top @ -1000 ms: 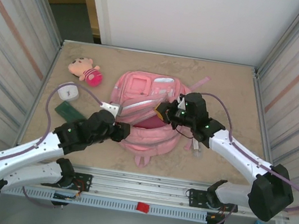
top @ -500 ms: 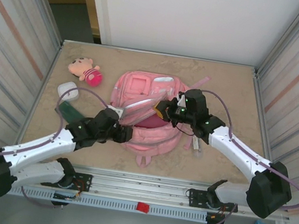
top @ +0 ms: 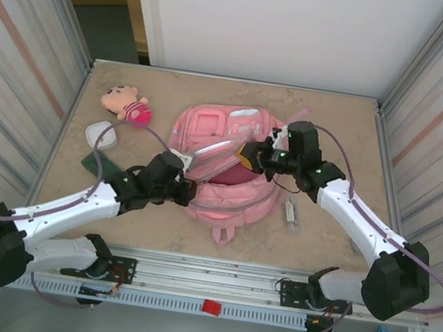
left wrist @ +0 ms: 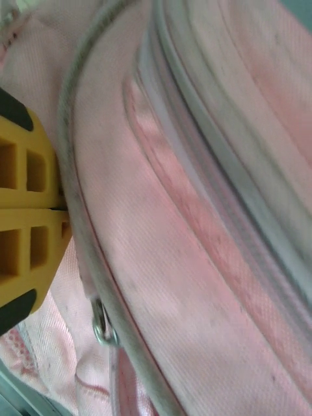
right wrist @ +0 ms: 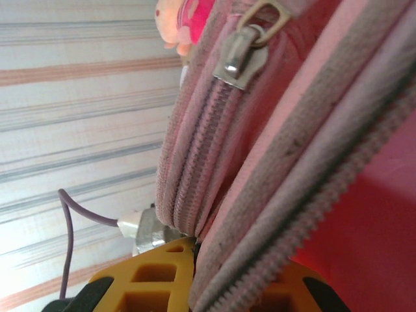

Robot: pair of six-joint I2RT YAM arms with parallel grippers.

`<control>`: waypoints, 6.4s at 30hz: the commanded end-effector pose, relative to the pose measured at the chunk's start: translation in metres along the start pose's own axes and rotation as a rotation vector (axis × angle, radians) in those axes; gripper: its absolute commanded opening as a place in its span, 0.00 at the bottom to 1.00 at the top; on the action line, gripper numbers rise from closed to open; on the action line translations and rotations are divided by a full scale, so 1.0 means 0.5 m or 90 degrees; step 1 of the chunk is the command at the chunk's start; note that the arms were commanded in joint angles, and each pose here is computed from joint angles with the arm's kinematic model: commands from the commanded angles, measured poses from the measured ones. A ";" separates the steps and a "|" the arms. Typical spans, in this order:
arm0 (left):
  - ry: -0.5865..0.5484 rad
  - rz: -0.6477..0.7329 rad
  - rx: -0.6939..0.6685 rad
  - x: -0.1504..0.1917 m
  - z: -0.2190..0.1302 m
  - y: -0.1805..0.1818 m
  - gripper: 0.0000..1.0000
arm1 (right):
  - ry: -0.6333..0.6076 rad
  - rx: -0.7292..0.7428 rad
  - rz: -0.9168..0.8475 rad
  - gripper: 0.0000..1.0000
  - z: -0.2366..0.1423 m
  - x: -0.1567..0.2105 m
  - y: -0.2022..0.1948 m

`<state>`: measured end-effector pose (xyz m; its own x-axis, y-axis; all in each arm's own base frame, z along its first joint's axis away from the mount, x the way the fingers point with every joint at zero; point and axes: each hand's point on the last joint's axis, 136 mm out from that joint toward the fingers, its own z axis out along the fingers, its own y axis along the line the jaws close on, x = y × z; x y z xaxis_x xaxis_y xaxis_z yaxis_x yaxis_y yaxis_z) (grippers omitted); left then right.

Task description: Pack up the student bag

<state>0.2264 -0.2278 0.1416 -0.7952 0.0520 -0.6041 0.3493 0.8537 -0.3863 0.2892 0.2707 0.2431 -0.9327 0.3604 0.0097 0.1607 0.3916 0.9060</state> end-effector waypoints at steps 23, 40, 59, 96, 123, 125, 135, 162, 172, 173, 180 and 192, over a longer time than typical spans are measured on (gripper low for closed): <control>-0.010 0.049 0.277 -0.031 -0.037 -0.141 0.65 | 0.052 -0.132 -0.106 0.00 -0.088 -0.024 0.143; -0.077 0.093 0.347 -0.108 -0.067 -0.224 0.46 | 0.060 -0.120 -0.103 0.00 -0.068 -0.007 0.133; -0.039 0.019 0.159 -0.045 -0.038 -0.099 0.63 | 0.055 -0.121 -0.103 0.00 -0.067 -0.005 0.135; -0.102 0.040 0.247 -0.110 -0.039 -0.176 0.37 | 0.062 -0.130 -0.109 0.00 -0.061 0.007 0.141; -0.142 0.149 0.078 -0.099 -0.073 -0.076 0.75 | 0.067 -0.144 -0.081 0.00 -0.072 0.006 0.142; -0.169 0.199 0.072 -0.109 -0.096 -0.071 0.78 | 0.082 -0.145 -0.091 0.00 -0.078 0.009 0.144; -0.168 0.380 0.074 -0.148 -0.093 -0.034 0.84 | 0.138 -0.139 -0.135 0.00 -0.096 0.027 0.134; -0.153 0.354 0.203 -0.252 -0.098 -0.152 0.00 | -0.042 -0.091 -0.066 0.55 -0.030 0.031 0.020; -0.155 0.380 0.227 -0.256 -0.096 -0.167 0.00 | -0.059 -0.090 -0.062 0.55 0.031 0.045 0.027; -0.155 0.378 0.216 -0.259 -0.095 -0.163 0.00 | -0.056 -0.091 -0.063 0.52 0.035 0.047 0.031; -0.149 0.286 0.148 -0.279 -0.133 -0.136 0.30 | -0.109 -0.126 -0.049 0.00 0.032 0.024 0.061; -0.004 -0.100 0.150 -0.064 -0.176 -0.082 0.63 | -0.110 -0.161 -0.075 0.00 0.036 0.022 0.122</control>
<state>0.2055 -0.2240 0.2744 -0.7082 0.0239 -0.7056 0.5344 0.6712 -0.5137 0.2885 0.3008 0.2304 -0.8775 0.4700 -0.0958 0.0824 0.3445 0.9352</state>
